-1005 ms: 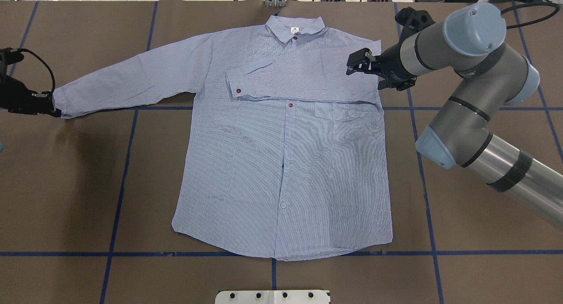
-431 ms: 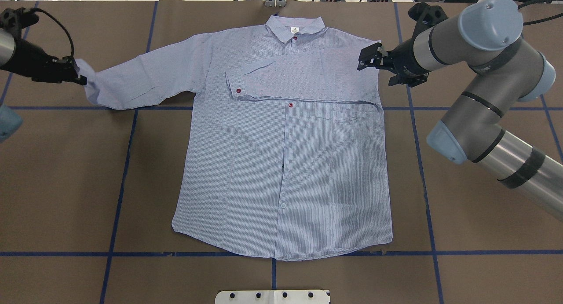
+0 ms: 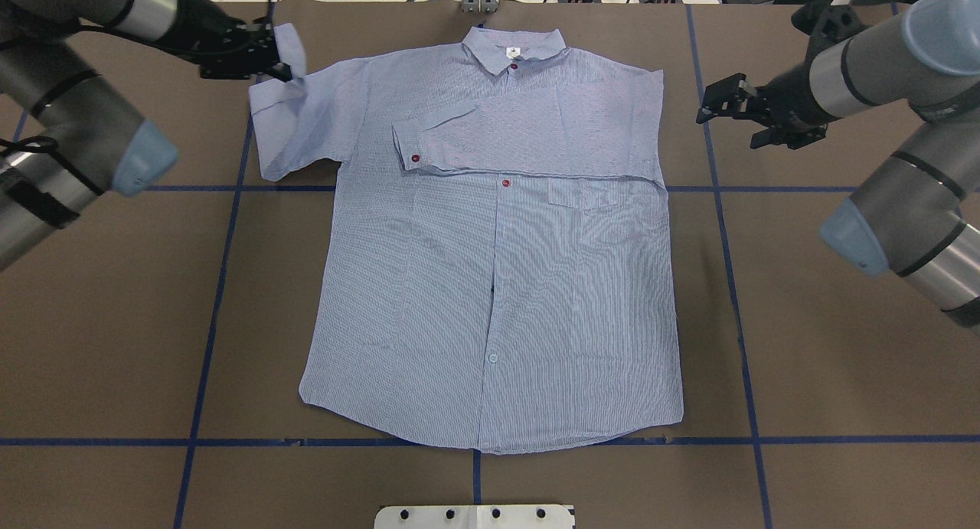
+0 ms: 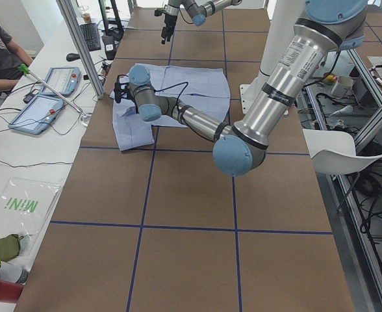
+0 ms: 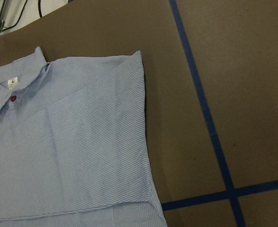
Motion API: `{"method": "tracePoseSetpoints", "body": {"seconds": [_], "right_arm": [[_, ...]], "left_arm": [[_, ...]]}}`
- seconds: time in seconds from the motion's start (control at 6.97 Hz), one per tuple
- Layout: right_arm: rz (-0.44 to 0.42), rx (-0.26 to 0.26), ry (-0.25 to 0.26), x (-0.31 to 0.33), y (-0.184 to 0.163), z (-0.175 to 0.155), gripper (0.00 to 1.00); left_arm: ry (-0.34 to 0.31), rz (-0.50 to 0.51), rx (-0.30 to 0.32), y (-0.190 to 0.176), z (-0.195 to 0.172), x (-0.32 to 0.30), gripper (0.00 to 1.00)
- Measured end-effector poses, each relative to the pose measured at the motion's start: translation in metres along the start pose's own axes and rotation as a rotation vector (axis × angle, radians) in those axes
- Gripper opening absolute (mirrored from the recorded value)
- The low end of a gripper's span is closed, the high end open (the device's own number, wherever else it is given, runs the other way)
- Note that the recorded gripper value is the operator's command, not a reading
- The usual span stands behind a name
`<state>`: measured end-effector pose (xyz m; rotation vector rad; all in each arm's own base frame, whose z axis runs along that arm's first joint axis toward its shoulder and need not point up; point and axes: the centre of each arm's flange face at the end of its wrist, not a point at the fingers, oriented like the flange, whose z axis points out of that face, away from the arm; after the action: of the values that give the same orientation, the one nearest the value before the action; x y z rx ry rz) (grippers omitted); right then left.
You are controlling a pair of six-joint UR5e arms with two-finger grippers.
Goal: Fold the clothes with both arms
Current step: 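Carry the other sleeve with the left gripper across the shirt toward the collar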
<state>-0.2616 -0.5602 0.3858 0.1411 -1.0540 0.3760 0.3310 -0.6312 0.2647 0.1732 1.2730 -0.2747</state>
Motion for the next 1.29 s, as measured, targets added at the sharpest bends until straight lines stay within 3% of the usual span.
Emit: {"method": "tracePoseSetpoints", "body": {"seconds": [0.43, 0.86, 1.0, 1.15, 1.29], "right_arm": [[0.014, -0.007, 0.018, 0.045, -0.015, -0.021, 1.0], [0.028, 0.005, 0.031, 0.055, -0.021, -0.022, 1.0], [0.029, 0.009, 0.035, 0.056, -0.022, -0.022, 1.0], [0.03, 0.011, 0.036, 0.056, -0.022, -0.022, 1.0], [0.03, 0.011, 0.037, 0.057, -0.022, -0.022, 1.0]], "left_arm": [[0.096, -0.119, 0.022, 0.073, 0.062, 0.186, 0.0], [0.129, -0.194, 0.045, 0.145, 0.102, 0.244, 0.0], [0.13, -0.203, 0.056, 0.154, 0.109, 0.248, 0.27], [0.131, -0.216, 0.071, 0.159, 0.115, 0.255, 0.78], [0.126, -0.227, 0.079, 0.161, 0.122, 0.263, 0.92]]}}
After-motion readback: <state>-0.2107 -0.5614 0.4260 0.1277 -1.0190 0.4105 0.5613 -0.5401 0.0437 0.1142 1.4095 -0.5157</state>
